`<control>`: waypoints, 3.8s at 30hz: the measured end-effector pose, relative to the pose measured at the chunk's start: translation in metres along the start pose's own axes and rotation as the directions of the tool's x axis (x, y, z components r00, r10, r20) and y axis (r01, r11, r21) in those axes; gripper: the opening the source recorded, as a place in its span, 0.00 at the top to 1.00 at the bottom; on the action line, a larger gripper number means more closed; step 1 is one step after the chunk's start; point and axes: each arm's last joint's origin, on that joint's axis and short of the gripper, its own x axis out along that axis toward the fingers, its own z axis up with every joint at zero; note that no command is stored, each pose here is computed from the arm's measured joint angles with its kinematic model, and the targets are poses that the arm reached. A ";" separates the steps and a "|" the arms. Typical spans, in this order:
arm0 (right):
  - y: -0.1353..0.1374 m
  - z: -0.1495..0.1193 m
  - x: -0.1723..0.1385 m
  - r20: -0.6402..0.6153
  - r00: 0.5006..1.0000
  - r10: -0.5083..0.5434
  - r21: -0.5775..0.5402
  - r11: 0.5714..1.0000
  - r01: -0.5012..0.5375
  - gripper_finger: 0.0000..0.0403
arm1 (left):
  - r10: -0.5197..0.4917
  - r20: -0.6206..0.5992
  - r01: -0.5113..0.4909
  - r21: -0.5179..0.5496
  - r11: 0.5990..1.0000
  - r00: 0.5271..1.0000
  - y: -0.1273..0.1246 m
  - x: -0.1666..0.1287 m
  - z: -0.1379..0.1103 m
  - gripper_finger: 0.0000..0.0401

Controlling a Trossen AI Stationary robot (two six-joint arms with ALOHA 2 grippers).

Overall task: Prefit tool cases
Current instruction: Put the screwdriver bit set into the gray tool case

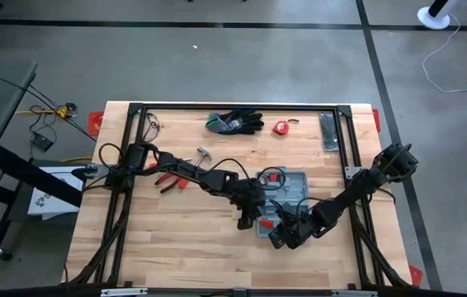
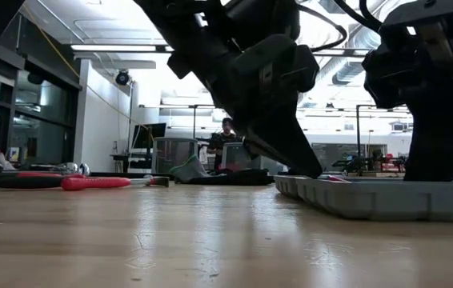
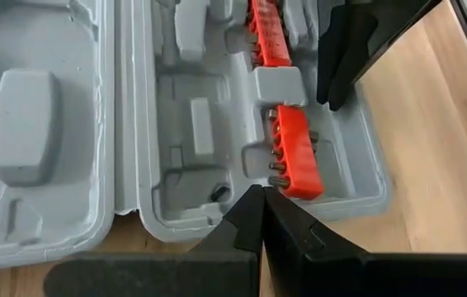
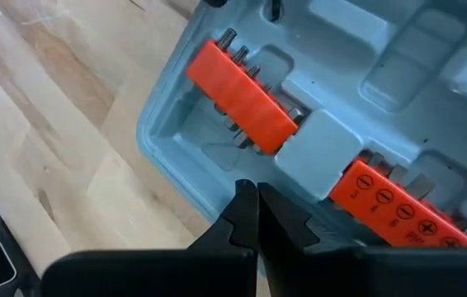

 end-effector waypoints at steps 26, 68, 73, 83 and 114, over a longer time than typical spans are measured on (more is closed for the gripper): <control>0.005 0.007 0.001 0.026 0.999 0.047 -0.021 0.999 -0.047 1.00 | -0.023 -0.003 0.023 0.003 1.000 1.000 -0.012 0.003 -0.002 1.00; -0.001 0.006 0.014 0.015 1.000 -0.005 -0.007 1.000 0.005 1.00 | -0.072 0.045 0.071 0.019 0.997 0.996 -0.031 0.001 0.003 1.00; -0.001 0.006 0.014 0.015 1.000 -0.005 -0.007 1.000 0.005 1.00 | -0.049 0.037 0.048 0.029 0.998 0.998 -0.036 0.009 -0.003 1.00; -0.001 0.006 0.014 0.017 1.000 -0.006 0.000 1.000 0.006 1.00 | 0.016 0.048 -0.017 0.024 1.000 0.999 -0.031 0.011 -0.004 1.00; 0.006 0.022 0.005 0.106 0.992 0.061 0.000 0.998 -0.061 1.00 | -0.062 -0.001 0.062 0.002 0.998 0.998 -0.030 0.027 -0.015 1.00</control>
